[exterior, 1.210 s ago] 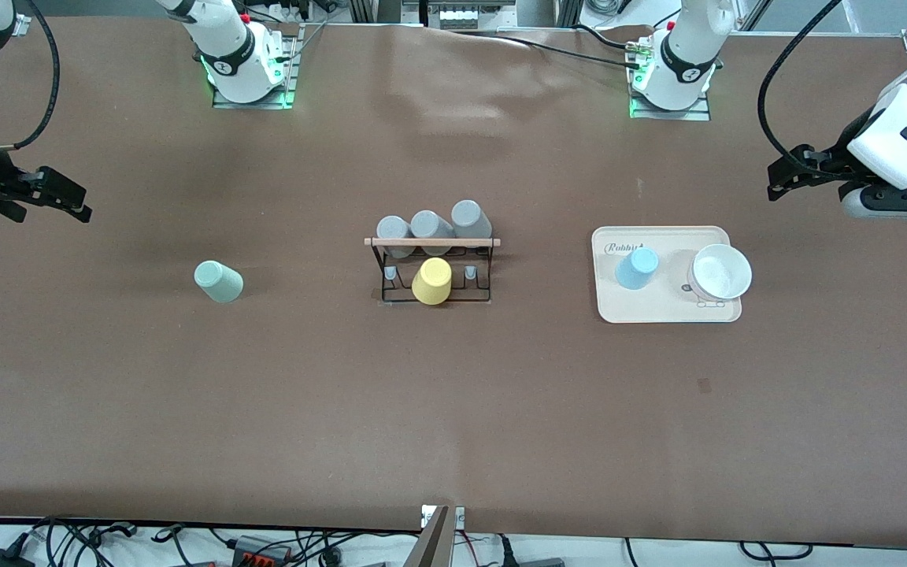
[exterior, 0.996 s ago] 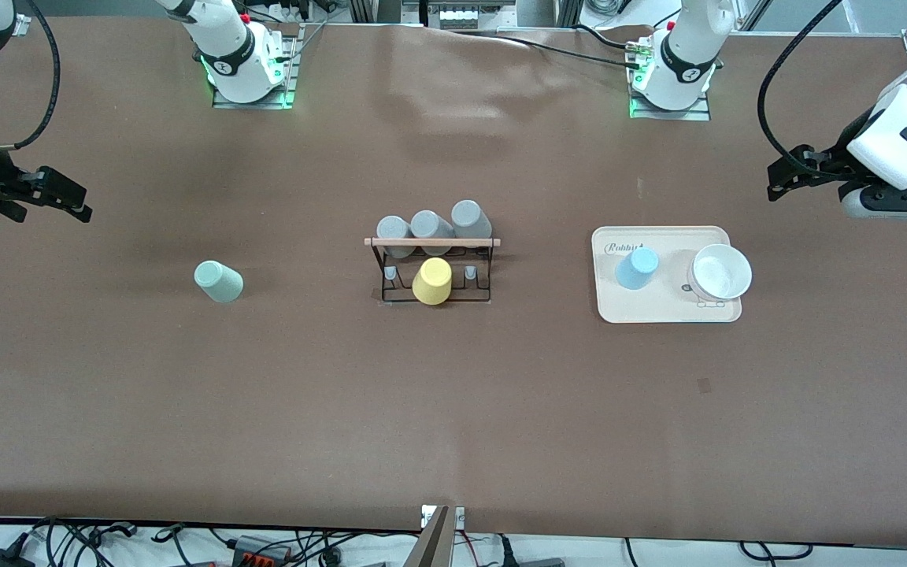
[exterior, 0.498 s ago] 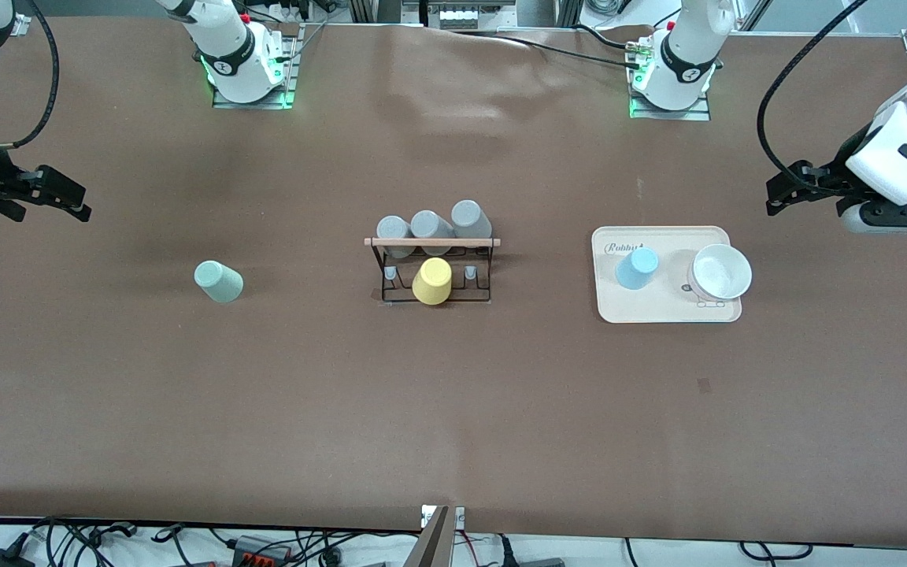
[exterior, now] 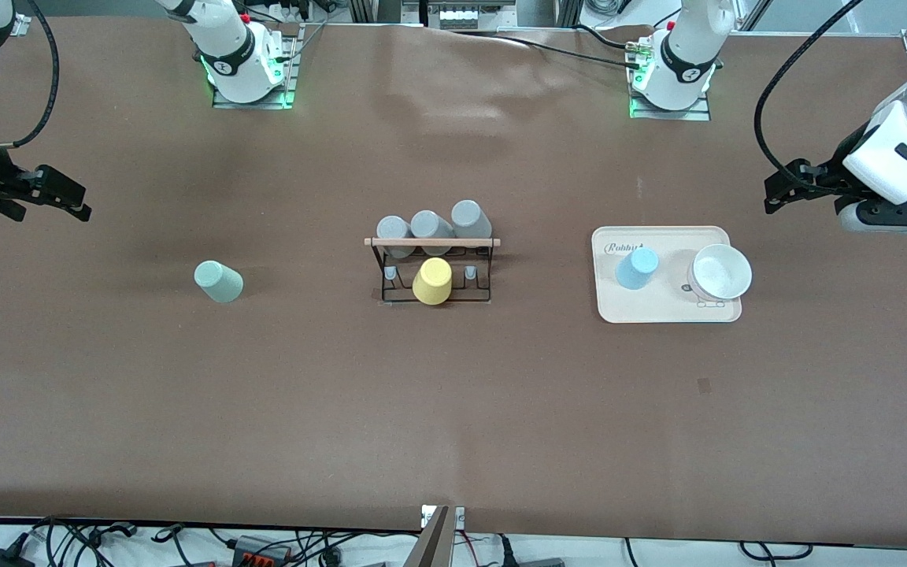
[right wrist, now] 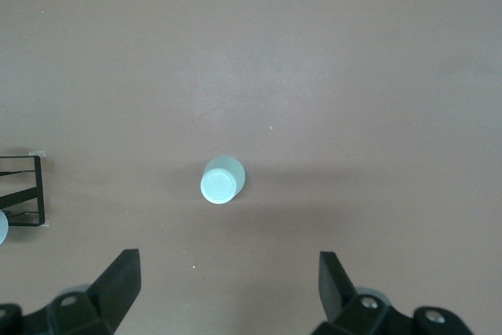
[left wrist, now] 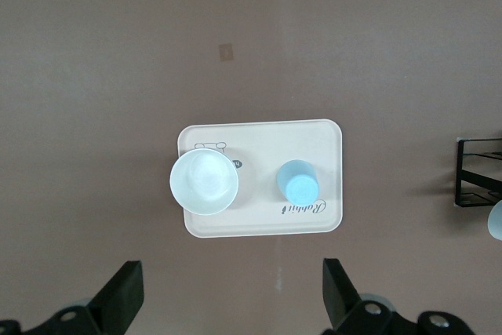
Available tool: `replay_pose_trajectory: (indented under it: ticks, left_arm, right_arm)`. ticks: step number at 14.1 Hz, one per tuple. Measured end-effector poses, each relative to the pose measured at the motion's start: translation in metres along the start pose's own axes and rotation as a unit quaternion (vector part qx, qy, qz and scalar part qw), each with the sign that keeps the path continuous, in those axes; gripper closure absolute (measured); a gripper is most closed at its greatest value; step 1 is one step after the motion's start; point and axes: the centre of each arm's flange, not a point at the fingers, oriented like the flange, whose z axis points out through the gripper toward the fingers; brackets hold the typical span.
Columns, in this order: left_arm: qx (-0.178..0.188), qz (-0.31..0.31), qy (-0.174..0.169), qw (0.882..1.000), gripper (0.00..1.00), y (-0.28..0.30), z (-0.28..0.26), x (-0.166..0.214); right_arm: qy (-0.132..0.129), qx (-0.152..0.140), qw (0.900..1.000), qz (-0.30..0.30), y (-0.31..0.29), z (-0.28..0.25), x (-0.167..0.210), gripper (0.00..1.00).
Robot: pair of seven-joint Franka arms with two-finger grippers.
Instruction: Hang scattered cups on rack with three cups
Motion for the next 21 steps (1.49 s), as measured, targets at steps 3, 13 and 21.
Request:
replay_pose_trajectory:
  ticks: [3, 13, 21]
  left_arm:
    - [0.000, 0.002, 0.001, 1.000, 0.00, 0.002, 0.000, 0.000]
    - [0.000, 0.001, -0.020, 1.000, 0.00, 0.001, 0.018, 0.007]
    - [-0.005, 0.000, -0.055, 0.998, 0.00, 0.004, 0.144, 0.039]
  right_arm:
    - [0.000, 0.000, 1.000, 0.000, 0.000, 0.000, 0.000, 0.00]
    - [0.000, 0.000, 1.000, 0.000, 0.000, 0.000, 0.000, 0.00]
    - [-0.002, 0.000, 1.000, 0.002, 0.002, 0.002, 0.001, 0.00]
